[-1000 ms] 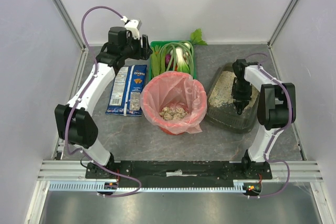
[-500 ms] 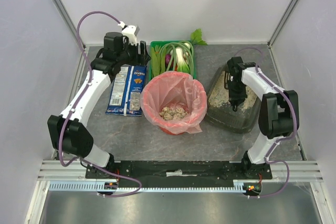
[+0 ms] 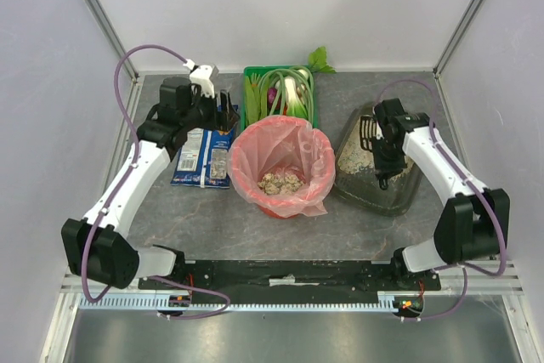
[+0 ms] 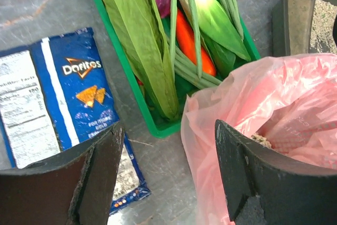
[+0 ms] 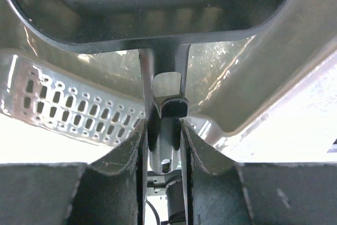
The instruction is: Clean the litter box
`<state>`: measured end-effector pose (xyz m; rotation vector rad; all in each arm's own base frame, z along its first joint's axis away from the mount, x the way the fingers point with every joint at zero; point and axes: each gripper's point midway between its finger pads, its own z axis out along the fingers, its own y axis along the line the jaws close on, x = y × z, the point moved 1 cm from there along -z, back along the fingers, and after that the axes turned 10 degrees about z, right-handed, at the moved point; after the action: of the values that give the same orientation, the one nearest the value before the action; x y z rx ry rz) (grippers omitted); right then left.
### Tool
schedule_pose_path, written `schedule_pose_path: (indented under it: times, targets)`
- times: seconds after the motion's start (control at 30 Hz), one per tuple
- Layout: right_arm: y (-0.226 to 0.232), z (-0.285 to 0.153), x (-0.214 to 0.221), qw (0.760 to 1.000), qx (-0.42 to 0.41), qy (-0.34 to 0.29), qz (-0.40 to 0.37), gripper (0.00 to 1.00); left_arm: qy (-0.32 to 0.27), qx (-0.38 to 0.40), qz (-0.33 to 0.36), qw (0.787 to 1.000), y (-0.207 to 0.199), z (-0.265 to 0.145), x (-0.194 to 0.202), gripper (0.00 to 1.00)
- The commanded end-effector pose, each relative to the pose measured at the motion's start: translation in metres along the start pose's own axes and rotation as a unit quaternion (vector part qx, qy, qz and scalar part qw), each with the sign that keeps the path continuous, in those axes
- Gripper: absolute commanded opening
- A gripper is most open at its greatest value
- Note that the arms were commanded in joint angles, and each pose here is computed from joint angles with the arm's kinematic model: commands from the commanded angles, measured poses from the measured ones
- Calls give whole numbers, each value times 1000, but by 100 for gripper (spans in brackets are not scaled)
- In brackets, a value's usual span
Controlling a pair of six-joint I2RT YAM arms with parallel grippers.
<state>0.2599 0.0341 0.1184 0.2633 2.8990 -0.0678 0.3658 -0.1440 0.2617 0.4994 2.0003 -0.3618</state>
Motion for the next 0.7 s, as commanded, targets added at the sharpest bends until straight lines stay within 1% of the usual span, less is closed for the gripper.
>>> schedule_pose_path:
  times: [0.0,0.07,0.13,0.23,0.27,0.33,0.37,0.43,0.47,0.5,0.57,0.6,0.63,0.67]
  targets:
    - [-14,-12,20,1000,13,-14,-3,0,-35,46,-52,997,-19,-4,-8,75]
    - [-10,-14,23,1000,-6,-22,5,0,-32,57,-73,995,-25,-5,-6,74]
    - [-8,-18,27,999,-19,-29,4,0,-26,57,-78,995,-26,-7,1,73]
    - [-12,-21,29,999,-13,-38,10,0,-27,29,-73,997,-19,-13,10,73]
    - [-11,-21,32,999,-17,-33,12,0,-34,25,-63,997,-19,-18,10,73]
    - [-8,-20,41,999,-26,-23,11,0,-27,19,-53,998,-16,-19,21,73]
    - [-10,-21,48,1000,-21,-13,10,0,-25,18,-46,999,-16,-20,24,73]
    - [-23,-25,44,999,17,-40,27,0,-23,13,-43,999,-17,-23,25,73]
    - [-35,-28,38,996,50,-64,44,0,-24,17,-40,999,-19,-24,24,73]
    - [-35,-30,38,996,50,-65,46,0,-28,21,-39,999,-21,-26,22,73]
    - [-24,-27,41,998,29,-44,42,0,-28,22,-39,999,-22,-26,22,73]
    - [-9,-24,47,999,-3,-23,34,0,-28,24,-37,999,-23,-26,22,73]
    - [-4,-22,51,1000,-3,-12,19,0,-27,26,-36,999,-24,-27,23,73]
    - [-1,-22,59,1000,18,5,-7,0,-27,26,-34,999,-24,-27,23,73]
